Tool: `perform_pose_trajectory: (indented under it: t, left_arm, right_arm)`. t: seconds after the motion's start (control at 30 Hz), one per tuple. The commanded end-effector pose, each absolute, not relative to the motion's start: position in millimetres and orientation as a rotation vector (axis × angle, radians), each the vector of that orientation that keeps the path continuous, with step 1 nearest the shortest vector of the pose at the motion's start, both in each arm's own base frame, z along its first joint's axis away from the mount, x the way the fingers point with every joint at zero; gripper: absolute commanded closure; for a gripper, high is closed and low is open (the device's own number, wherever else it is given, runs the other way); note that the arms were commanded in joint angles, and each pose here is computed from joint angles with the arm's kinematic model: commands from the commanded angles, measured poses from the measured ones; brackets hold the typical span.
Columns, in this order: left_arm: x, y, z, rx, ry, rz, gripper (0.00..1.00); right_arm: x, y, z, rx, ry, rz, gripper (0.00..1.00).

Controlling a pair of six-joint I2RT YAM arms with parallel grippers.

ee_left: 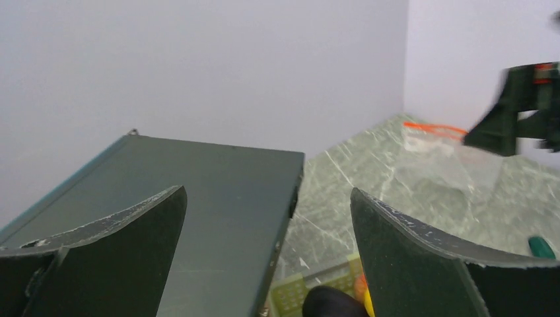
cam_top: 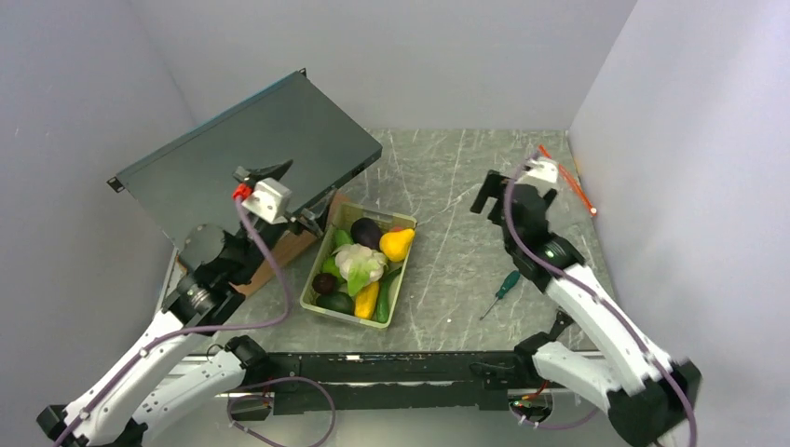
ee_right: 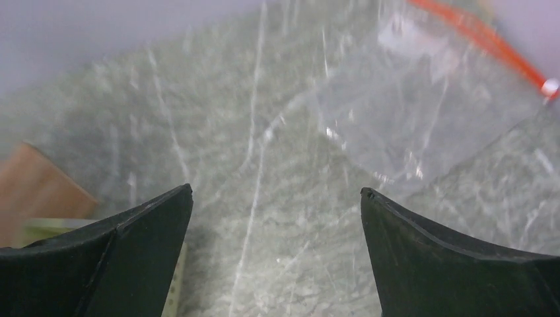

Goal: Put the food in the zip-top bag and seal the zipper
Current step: Move the zipper food storage bag to the center of the board.

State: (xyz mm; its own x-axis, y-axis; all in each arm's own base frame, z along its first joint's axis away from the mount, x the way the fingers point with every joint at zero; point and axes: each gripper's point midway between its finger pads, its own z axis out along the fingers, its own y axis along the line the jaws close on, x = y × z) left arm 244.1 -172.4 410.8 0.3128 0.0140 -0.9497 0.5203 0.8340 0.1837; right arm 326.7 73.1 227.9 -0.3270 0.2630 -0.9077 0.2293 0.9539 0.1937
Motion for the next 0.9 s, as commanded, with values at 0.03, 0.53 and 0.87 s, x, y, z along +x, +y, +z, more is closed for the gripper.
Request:
perform_pose_trajectory:
  t: [0.03, 0.53, 0.87]
  left_arm:
    - [230.7, -129.5, 447.8, 0.311, 1.1, -0.3, 0.0]
    - [242.7, -132.0, 434.0, 0.327, 1.15, -0.248, 0.0]
    - [249.5, -156.6, 420.2, 0.412, 1.191, -0.305, 0.0]
  right_arm:
    - [282.9, 47.6, 334.2, 0.316, 1.524, 0.161, 0.0]
    - [329.1, 51.0, 281.1, 0.441, 1.739, -0.013, 0.0]
    - [405.4, -0.4, 180.1, 0.722, 1.929, 0.008, 0.0]
